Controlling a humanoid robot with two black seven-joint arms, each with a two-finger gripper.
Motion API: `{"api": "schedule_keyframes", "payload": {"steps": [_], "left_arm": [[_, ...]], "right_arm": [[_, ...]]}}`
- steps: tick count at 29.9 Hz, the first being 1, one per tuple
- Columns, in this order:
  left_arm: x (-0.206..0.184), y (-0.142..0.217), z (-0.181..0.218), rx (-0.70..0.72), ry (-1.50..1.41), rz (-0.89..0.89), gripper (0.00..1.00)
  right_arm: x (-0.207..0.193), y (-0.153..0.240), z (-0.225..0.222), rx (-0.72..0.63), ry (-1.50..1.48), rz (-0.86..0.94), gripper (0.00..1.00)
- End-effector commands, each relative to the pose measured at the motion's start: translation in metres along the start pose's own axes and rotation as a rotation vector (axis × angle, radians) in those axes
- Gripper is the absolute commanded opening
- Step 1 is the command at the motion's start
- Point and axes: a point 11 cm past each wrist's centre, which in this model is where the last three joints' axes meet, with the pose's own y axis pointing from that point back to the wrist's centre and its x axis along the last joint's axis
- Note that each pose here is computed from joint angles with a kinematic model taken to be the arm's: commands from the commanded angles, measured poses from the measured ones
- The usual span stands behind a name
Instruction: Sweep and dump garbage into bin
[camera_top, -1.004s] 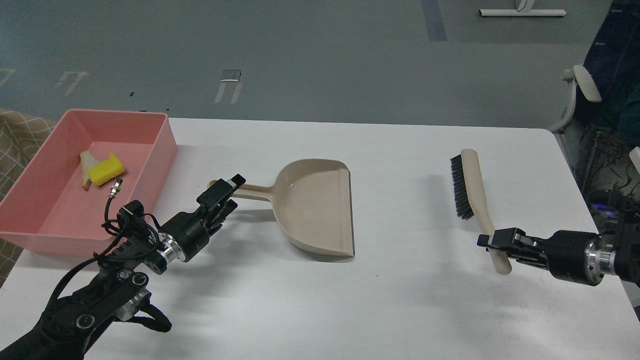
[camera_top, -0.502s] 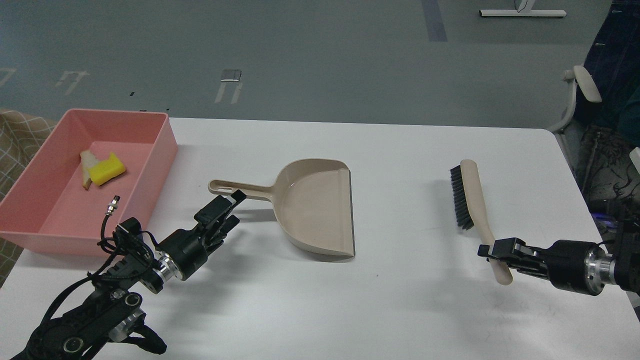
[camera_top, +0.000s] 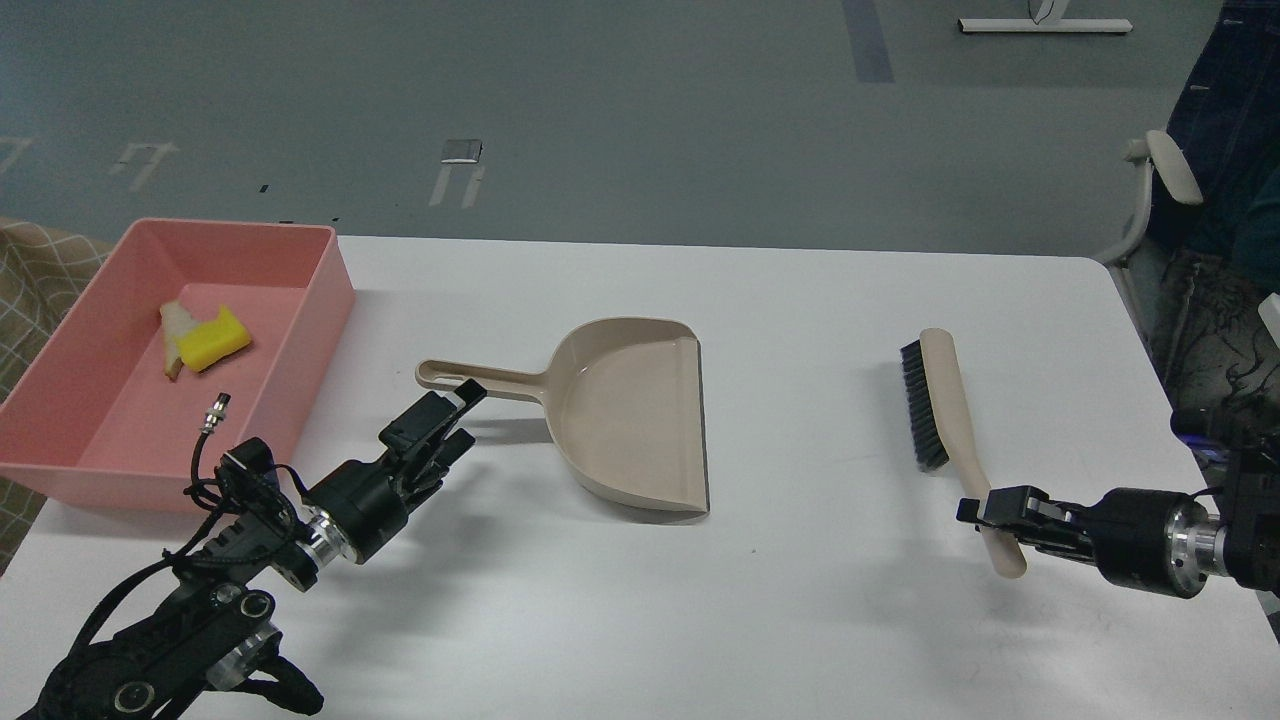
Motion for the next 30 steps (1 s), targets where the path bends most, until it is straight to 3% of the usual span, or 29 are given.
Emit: {"api": "schedule_keyframes", "payload": {"steps": [1, 3, 10, 23, 30], "left_arm": [[0.001, 0.002, 0.002, -0.006, -0.006, -0.003, 0.98], [0.002, 0.003, 0.005, -0.010, -0.010, -0.006, 0.98], [0.000, 0.006, 0.007, -0.017, -0.003, -0.004, 0.98], [0.004, 0.013, 0.003, -0.003, -0.003, 0.008, 0.98], [0.002, 0.013, 0.006, -0.010, -0.001, 0.000, 0.98]], "right_arm": [[0.000, 0.000, 0.000, -0.004, -0.001, -0.001, 0.02], [0.000, 0.000, 0.000, -0.008, 0.000, -0.001, 0.04], [0.000, -0.001, 0.001, -0.008, 0.000, -0.001, 0.32], [0.003, 0.000, -0.002, -0.002, 0.006, 0.004, 0.46], [0.003, 0.004, -0.001, -0.008, 0.009, 0.004, 0.47]]}}
